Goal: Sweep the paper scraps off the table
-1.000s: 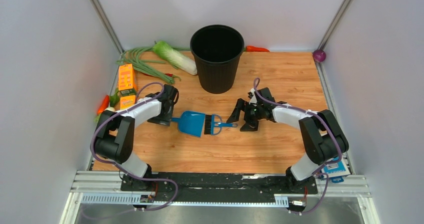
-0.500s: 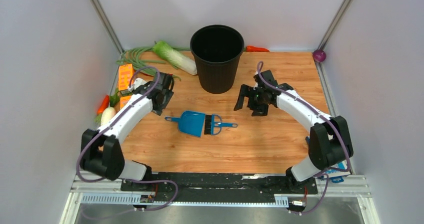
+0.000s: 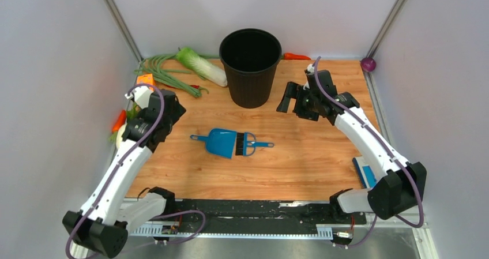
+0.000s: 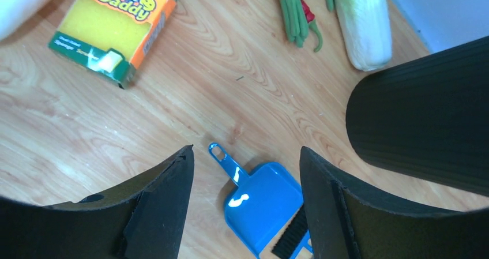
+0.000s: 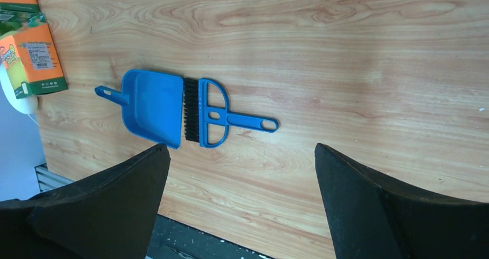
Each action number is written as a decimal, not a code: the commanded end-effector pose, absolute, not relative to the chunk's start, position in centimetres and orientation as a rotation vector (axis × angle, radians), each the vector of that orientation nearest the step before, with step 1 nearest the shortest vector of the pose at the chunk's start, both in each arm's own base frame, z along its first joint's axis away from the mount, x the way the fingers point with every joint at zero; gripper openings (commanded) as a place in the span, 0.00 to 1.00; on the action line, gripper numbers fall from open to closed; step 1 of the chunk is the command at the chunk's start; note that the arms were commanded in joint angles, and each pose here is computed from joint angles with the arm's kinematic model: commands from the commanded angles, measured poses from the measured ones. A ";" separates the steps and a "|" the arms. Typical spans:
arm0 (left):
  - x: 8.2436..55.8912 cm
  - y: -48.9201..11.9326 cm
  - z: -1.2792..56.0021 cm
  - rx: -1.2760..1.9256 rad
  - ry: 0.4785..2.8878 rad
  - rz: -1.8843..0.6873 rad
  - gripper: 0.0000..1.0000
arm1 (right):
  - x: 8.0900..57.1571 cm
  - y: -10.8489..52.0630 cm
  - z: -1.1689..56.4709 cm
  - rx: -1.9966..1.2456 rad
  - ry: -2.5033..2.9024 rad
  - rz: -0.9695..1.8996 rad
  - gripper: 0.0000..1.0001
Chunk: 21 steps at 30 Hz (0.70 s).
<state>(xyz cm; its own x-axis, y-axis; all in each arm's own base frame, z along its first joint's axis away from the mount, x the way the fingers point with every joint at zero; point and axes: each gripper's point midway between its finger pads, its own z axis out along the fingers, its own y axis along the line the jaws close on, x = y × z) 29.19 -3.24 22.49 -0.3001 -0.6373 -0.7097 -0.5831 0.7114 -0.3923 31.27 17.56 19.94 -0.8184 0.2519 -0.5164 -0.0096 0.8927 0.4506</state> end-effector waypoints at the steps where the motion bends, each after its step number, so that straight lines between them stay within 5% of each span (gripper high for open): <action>1: 27.8 -1.9 25.0 -0.815 1.905 -0.069 0.73 | 31.5 16.7 23.2 0.141 2.373 0.562 1.00; 21: 25.6 0.2 38.3 -0.778 1.663 -0.126 0.77 | 31.1 15.7 25.9 0.219 2.275 0.568 1.00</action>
<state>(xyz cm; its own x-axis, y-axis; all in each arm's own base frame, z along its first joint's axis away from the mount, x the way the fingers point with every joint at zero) 26.38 -0.38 36.17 -0.0627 -0.5604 -0.8259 -0.4216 0.7649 -0.4870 31.23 16.04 24.44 -0.7231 0.2820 -0.6306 -0.0314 0.8985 0.4378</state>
